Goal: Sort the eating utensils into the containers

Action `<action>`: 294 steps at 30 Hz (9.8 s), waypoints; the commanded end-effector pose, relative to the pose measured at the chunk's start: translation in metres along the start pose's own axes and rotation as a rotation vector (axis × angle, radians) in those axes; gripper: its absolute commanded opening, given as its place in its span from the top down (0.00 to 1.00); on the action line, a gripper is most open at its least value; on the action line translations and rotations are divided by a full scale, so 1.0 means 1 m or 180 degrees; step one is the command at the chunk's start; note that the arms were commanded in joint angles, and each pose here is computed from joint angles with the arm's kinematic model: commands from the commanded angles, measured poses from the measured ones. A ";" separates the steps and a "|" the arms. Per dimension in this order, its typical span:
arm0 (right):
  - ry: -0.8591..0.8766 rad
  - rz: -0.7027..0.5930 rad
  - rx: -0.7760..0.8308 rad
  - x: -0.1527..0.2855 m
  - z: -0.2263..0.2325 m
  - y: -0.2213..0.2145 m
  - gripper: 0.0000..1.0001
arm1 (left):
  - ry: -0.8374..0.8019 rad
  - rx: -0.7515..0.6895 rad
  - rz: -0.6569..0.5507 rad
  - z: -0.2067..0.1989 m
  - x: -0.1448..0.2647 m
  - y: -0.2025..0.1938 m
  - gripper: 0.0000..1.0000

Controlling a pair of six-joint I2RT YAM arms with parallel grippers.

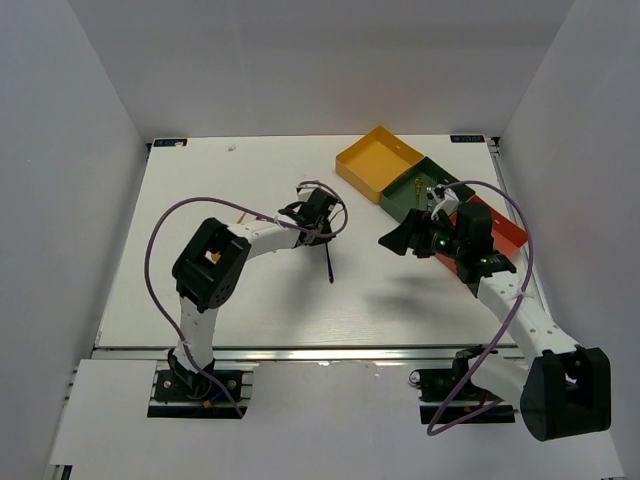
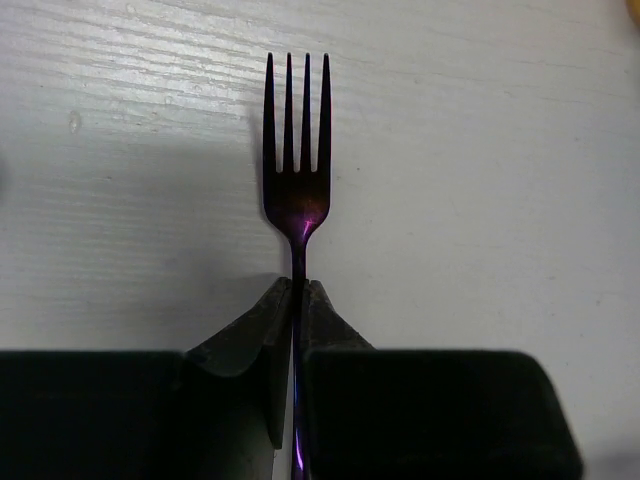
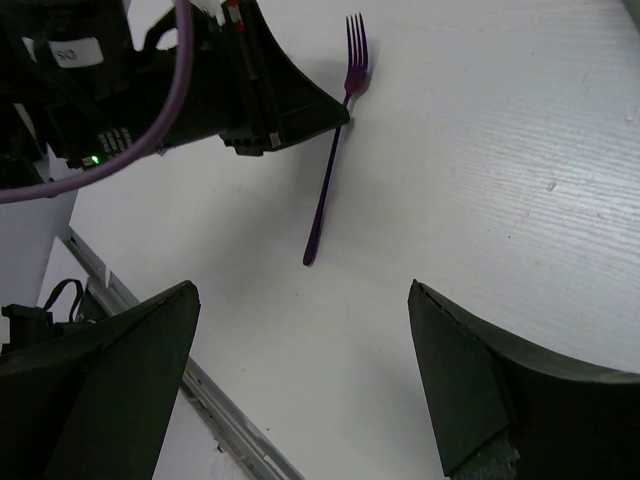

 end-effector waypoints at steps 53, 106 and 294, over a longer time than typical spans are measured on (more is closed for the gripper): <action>0.0987 -0.0019 0.0844 -0.111 0.009 -0.027 0.72 | -0.1641 0.0233 0.0031 -0.063 0.118 0.027 1.00; -0.2333 0.0346 0.0330 -0.068 -0.130 0.164 0.26 | 0.0641 -0.0709 -0.1140 0.136 0.224 0.024 0.02; -0.0679 -0.0529 0.0267 0.045 0.004 0.005 0.11 | 0.0372 0.0288 -0.2221 -0.079 0.091 0.204 0.02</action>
Point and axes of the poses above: each gripper's point midway between its finger pads, its own x axis back along the fingers, its own z axis along the line the jaws close on, y = z × x, the point moved 9 cm from there along x, back along the fingers, and after that the axes turned 5 degrees about x, right-handed, at the moved point
